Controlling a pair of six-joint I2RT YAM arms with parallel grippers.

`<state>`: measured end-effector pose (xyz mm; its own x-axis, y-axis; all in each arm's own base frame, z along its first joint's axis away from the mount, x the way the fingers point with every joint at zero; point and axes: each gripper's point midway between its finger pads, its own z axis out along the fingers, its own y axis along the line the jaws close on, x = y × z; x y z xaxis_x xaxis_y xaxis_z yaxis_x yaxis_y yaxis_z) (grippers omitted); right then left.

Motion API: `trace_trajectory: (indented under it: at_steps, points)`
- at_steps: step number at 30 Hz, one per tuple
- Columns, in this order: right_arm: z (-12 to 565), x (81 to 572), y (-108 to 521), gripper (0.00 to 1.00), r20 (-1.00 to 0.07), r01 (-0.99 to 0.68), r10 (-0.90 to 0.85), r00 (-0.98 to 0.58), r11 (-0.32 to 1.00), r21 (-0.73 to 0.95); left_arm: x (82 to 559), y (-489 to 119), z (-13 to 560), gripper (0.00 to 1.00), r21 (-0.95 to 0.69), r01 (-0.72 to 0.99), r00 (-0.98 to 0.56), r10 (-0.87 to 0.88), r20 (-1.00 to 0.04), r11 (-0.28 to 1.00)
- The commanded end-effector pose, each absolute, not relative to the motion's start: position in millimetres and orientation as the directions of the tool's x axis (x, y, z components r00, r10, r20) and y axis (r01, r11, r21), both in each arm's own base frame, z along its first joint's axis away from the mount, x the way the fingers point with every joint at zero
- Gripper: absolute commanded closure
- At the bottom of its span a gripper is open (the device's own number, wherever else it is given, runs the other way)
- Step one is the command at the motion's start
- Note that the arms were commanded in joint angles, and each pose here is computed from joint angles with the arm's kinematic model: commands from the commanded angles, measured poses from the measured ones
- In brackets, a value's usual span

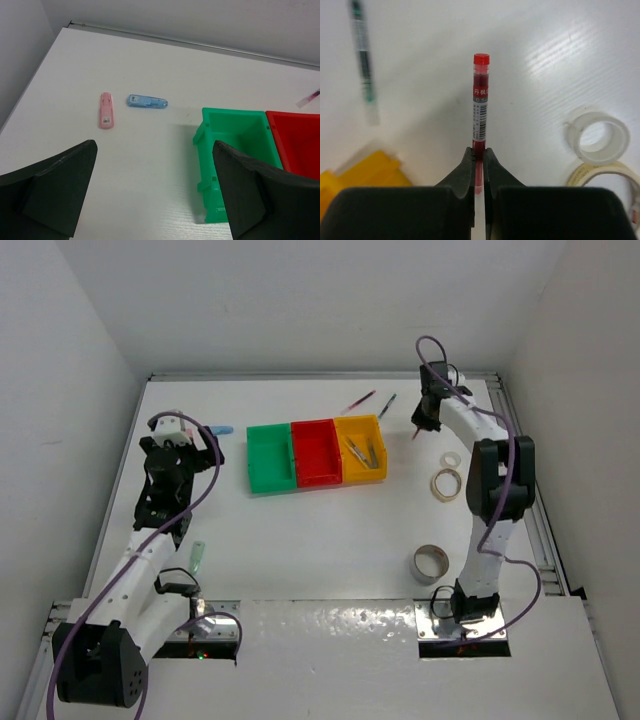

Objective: Sort the stationery into containers
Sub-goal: Pick up the pen from the center of the board, then place the pen in the storage box.

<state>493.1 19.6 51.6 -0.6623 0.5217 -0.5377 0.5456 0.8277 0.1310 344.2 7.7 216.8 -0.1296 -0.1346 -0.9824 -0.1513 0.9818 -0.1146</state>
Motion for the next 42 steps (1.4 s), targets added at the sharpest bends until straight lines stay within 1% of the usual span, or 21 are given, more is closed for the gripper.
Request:
trace_trajectory:
  at_steps: [1, 3, 5, 7, 8, 9, 10, 12, 13, 14, 15, 16, 18, 21, 24, 30, 42]
  points:
    - [133, 513, 28, 1.0, -0.763, 0.376, 0.273, -0.586, 0.926, 0.042, 345, 7, 234, 0.02, -0.14, -0.131, -0.069, -0.15, -0.986, 0.981]
    - [143, 509, 33, 1.0, -0.781, 0.324, 0.216, -0.587, 0.946, 0.019, 344, 6, 236, 0.02, -0.142, -0.127, -0.064, -0.151, -0.986, 0.982]
    - [153, 507, 55, 1.0, -0.796, 0.234, 0.166, -0.582, 0.972, 0.032, 344, 5, 237, 0.02, -0.146, -0.124, -0.064, -0.154, -0.986, 0.981]
    - [178, 503, 81, 1.0, -0.843, 0.113, 0.063, -0.535, 0.994, 0.002, 343, 4, 238, 0.02, -0.145, -0.122, -0.067, -0.154, -0.986, 0.982]
    - [192, 505, 103, 1.0, -0.868, 0.01, 0.012, -0.496, 1.0, 0.008, 343, 4, 239, 0.02, -0.144, -0.119, -0.066, -0.153, -0.986, 0.982]
    - [194, 499, 114, 1.0, -0.871, -0.087, -0.095, -0.482, 0.994, -0.061, 342, 4, 239, 0.02, -0.142, -0.122, -0.067, -0.151, -0.986, 0.982]
    - [202, 490, 143, 1.0, -0.879, -0.181, -0.156, -0.451, 0.98, -0.081, 341, 4, 241, 0.02, -0.138, -0.119, -0.065, -0.147, -0.987, 0.983]
    - [188, 476, 182, 1.0, -0.854, -0.342, -0.313, -0.416, 0.924, -0.173, 340, 5, 239, 0.02, -0.136, -0.124, -0.074, -0.146, -0.987, 0.983]
    - [181, 474, 189, 1.0, -0.845, -0.36, -0.34, -0.412, 0.913, -0.192, 340, 5, 237, 0.02, -0.138, -0.127, -0.082, -0.149, -0.985, 0.982]
    - [177, 477, 190, 1.0, -0.823, -0.379, -0.427, -0.376, 0.881, -0.284, 339, 4, 237, 0.02, -0.14, -0.126, -0.084, -0.151, -0.985, 0.982]
    - [172, 478, 193, 1.0, -0.807, -0.391, -0.463, -0.367, 0.864, -0.318, 339, 4, 237, 0.02, -0.143, -0.126, -0.083, -0.154, -0.984, 0.982]
    - [159, 480, 201, 1.0, -0.785, -0.413, -0.5, -0.367, 0.843, -0.345, 339, 3, 237, 0.02, -0.148, -0.122, -0.086, -0.159, -0.984, 0.981]
    - [160, 489, 207, 1.0, -0.775, -0.43, -0.532, -0.342, 0.822, -0.375, 339, 2, 238, 0.02, -0.141, -0.114, -0.086, -0.151, -0.985, 0.983]
    - [141, 494, 208, 1.0, -0.737, -0.458, -0.572, -0.36, 0.797, -0.394, 337, 3, 238, 0.02, -0.125, -0.117, -0.091, -0.136, -0.987, 0.985]
    - [117, 486, 209, 1.0, -0.698, -0.492, -0.601, -0.39, 0.776, -0.394, 336, 5, 234, 0.02, -0.125, -0.13, -0.101, -0.138, -0.985, 0.984]
    - [84, 471, 211, 1.0, -0.672, -0.512, -0.602, -0.431, 0.776, -0.368, 337, 1, 228, 0.02, -0.13, -0.114, -0.123, -0.144, -0.982, 0.985]
    - [71, 464, 203, 1.0, -0.644, -0.522, -0.63, -0.434, 0.758, -0.391, 344, -2, 225, 0.02, -0.132, -0.095, -0.141, -0.145, -0.979, 0.987]
